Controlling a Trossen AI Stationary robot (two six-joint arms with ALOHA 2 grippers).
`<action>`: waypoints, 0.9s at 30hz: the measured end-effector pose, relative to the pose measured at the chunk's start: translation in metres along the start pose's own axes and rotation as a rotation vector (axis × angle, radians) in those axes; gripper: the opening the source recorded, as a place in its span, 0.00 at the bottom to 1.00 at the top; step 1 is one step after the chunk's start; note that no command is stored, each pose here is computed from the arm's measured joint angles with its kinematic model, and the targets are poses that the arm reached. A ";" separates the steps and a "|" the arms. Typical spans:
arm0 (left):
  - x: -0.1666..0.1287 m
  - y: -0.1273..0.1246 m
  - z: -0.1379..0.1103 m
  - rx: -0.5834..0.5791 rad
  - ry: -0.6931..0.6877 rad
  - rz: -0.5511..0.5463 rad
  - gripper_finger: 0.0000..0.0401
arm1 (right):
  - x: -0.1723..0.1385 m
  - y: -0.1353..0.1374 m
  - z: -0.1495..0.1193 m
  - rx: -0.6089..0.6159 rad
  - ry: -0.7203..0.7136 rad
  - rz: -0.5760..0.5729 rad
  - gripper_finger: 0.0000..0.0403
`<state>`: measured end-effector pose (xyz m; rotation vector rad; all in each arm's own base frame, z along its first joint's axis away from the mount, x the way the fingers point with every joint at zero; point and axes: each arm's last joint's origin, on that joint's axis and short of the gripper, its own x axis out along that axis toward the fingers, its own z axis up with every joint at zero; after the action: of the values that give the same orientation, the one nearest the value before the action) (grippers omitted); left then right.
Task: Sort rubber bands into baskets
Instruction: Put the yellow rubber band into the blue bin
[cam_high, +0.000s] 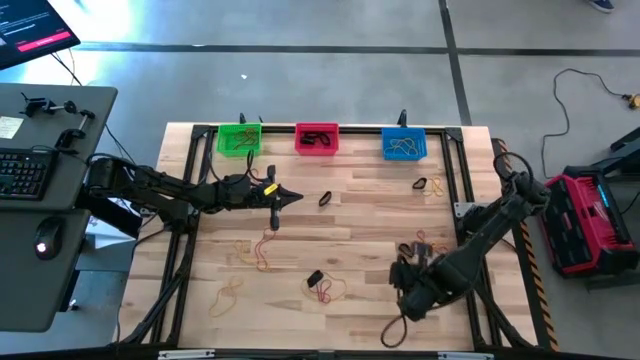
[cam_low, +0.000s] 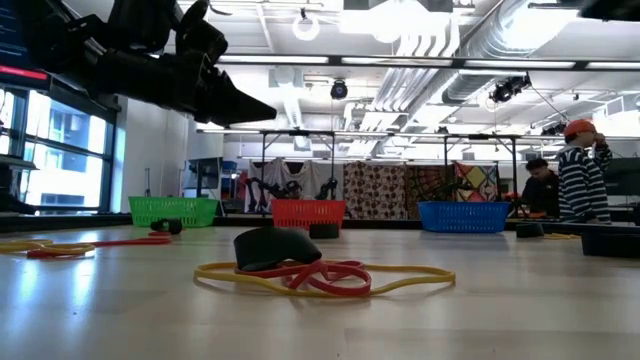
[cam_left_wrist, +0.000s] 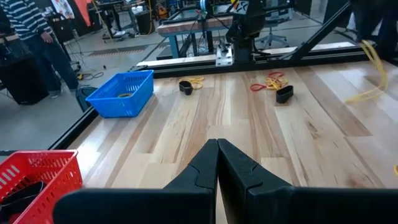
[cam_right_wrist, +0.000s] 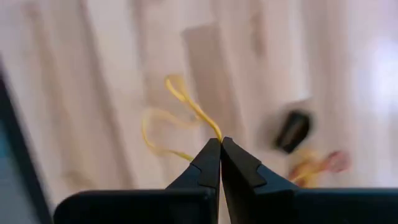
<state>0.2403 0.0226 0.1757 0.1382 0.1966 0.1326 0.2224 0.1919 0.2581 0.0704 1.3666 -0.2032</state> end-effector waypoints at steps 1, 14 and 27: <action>0.000 0.000 0.000 0.000 0.002 0.000 0.00 | -0.001 -0.004 0.004 -0.015 -0.005 -0.016 0.00; 0.000 0.000 -0.003 0.002 0.027 -0.004 0.00 | -0.023 -0.087 0.047 -0.110 -0.123 -0.134 0.00; 0.000 -0.001 -0.004 -0.004 0.037 -0.006 0.00 | -0.040 -0.193 0.064 0.253 -0.256 -0.617 0.00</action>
<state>0.2396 0.0224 0.1721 0.1315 0.2338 0.1301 0.2412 -0.0041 0.3237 -0.1651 1.0677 -0.8737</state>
